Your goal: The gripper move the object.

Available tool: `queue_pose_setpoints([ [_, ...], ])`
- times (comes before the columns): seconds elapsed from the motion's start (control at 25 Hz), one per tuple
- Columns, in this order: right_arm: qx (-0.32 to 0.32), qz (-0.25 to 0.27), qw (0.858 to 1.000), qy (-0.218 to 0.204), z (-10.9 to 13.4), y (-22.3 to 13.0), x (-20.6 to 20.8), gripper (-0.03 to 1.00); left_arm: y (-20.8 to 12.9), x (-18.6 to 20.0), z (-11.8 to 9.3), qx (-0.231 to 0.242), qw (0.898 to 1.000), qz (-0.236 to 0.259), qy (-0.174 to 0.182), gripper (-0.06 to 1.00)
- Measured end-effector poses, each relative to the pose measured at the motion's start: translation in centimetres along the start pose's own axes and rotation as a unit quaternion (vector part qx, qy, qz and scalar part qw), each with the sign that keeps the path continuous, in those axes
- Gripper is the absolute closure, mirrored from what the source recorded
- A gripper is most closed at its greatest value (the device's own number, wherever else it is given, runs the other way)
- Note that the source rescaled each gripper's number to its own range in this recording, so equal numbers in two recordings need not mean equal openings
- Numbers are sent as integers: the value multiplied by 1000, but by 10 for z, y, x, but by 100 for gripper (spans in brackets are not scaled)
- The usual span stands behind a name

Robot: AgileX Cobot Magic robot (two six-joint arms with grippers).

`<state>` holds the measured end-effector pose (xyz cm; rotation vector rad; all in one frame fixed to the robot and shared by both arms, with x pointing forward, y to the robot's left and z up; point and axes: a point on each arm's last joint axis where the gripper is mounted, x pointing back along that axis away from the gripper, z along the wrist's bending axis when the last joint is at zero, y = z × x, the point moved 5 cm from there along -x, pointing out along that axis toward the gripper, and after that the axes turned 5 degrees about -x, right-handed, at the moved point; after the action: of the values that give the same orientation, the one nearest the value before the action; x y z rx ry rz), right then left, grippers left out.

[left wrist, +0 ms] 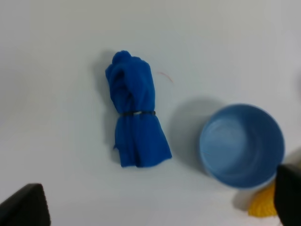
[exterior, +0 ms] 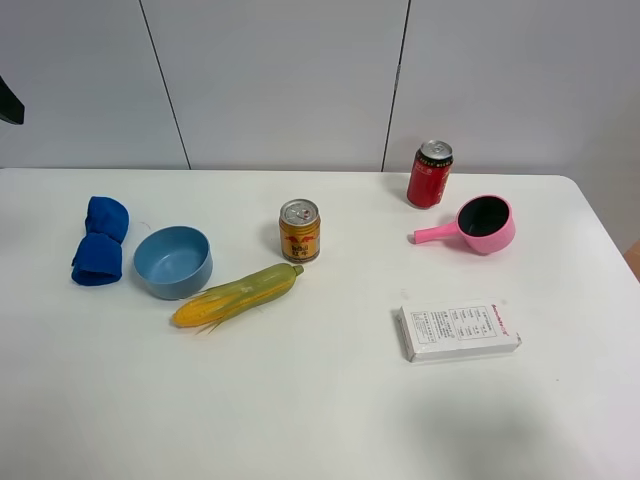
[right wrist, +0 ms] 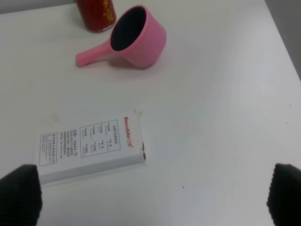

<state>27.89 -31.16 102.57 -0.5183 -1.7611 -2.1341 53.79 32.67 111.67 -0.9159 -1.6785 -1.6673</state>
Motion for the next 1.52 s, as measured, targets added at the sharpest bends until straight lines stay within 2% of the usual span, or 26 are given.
queue_pose_setpoints([
  [0.24,0,0,1000,0,0,0,0,-3,-30,46,-12,-2,1000,-26,2,-1],
  [0.68,0,0,1000,0,0,0,0,-3,-153,88,-38,-8,996,-87,11,-1],
  [0.92,0,0,1000,0,0,0,0,-3,-209,98,-48,-18,993,-115,14,-1],
  [1.12,0,0,1000,0,0,0,0,-3,-235,93,-45,-27,991,-124,40,-1],
  [1.36,0,0,1000,0,0,0,0,-3,-257,73,-44,-27,993,-107,42,-1],
  [1.52,0,0,1000,0,0,0,0,-3,-259,75,-44,-31,990,-127,47,-1],
])
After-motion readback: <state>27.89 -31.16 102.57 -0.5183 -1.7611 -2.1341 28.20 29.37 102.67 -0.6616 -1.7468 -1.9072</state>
